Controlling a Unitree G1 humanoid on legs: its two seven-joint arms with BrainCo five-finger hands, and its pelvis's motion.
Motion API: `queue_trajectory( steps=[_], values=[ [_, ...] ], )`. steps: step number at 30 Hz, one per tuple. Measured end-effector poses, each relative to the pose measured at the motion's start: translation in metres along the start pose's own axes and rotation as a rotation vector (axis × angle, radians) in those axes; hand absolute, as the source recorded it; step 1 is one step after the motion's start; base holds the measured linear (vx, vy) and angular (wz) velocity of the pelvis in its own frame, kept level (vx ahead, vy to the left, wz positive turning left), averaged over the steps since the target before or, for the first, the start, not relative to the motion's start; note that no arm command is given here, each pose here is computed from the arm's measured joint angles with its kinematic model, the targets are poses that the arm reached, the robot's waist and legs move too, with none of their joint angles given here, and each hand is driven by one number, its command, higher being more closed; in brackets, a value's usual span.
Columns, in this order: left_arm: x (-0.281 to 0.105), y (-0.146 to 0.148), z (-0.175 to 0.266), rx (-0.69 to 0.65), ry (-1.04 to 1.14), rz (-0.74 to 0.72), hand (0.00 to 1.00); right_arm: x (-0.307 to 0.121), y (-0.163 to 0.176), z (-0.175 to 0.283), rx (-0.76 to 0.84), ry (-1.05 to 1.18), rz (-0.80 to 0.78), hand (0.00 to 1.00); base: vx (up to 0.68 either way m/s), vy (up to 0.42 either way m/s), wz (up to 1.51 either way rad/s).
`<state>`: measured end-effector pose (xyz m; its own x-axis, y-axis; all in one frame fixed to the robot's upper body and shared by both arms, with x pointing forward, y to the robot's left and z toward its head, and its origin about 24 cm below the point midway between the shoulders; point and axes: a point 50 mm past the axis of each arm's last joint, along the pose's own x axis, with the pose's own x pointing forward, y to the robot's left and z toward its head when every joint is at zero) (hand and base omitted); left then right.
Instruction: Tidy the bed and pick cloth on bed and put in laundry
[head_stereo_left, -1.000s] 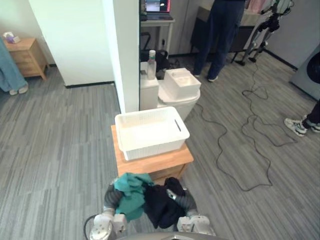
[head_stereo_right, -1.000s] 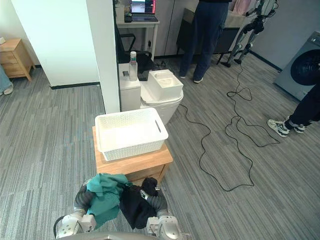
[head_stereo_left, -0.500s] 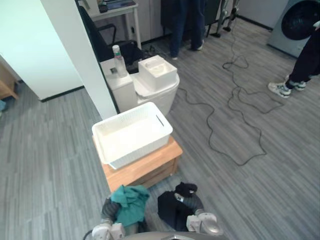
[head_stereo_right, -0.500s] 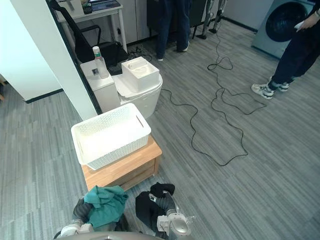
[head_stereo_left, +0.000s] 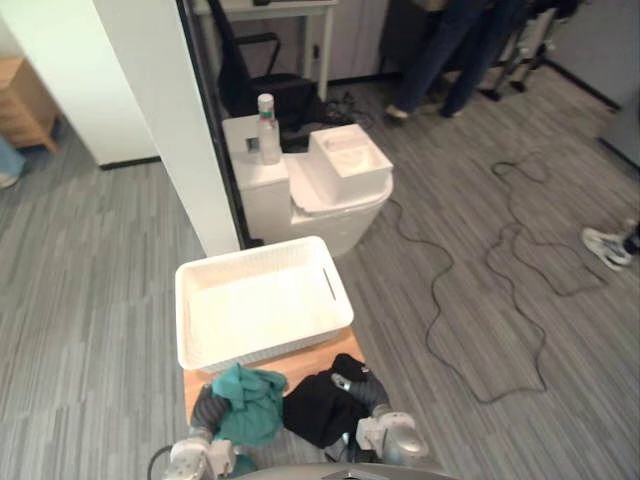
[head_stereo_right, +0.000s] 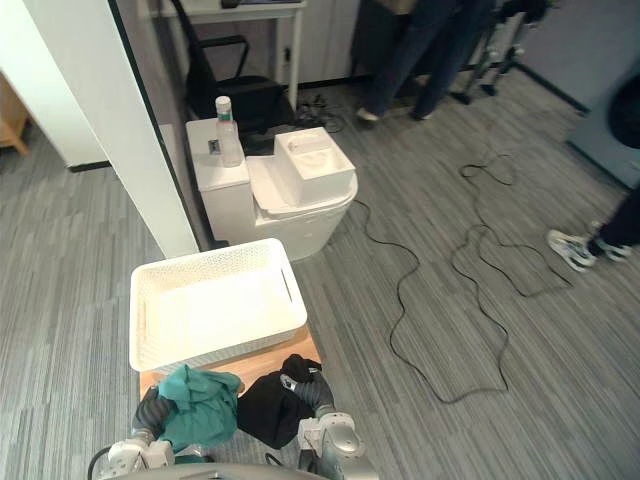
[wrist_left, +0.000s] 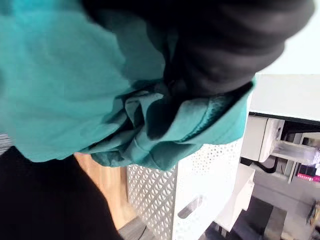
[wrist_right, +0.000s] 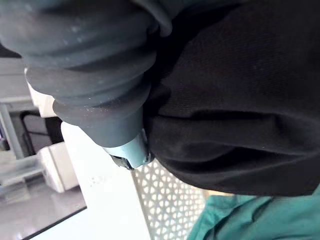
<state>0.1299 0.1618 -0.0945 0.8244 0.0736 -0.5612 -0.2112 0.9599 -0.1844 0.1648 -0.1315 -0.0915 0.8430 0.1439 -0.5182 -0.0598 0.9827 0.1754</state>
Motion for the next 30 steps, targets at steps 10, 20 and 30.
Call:
queue_trajectory(
  steps=[10,20,30],
  values=[
    [-0.005,-0.020,0.014,-0.102,-0.088,-0.015,1.00,-0.059,-0.059,0.113,0.046,-0.556,-0.290,1.00,0.06,-0.144,0.20],
    [-0.004,-0.006,-0.008,-0.047,0.021,0.012,1.00,-0.054,0.028,0.277,-0.220,-1.172,0.135,1.00,-0.02,0.037,0.05],
    [0.001,-0.001,-0.006,-0.056,0.030,0.031,1.00,-0.026,0.074,0.372,-0.399,-1.254,0.171,1.00,-0.06,-0.003,0.28]
  ],
)
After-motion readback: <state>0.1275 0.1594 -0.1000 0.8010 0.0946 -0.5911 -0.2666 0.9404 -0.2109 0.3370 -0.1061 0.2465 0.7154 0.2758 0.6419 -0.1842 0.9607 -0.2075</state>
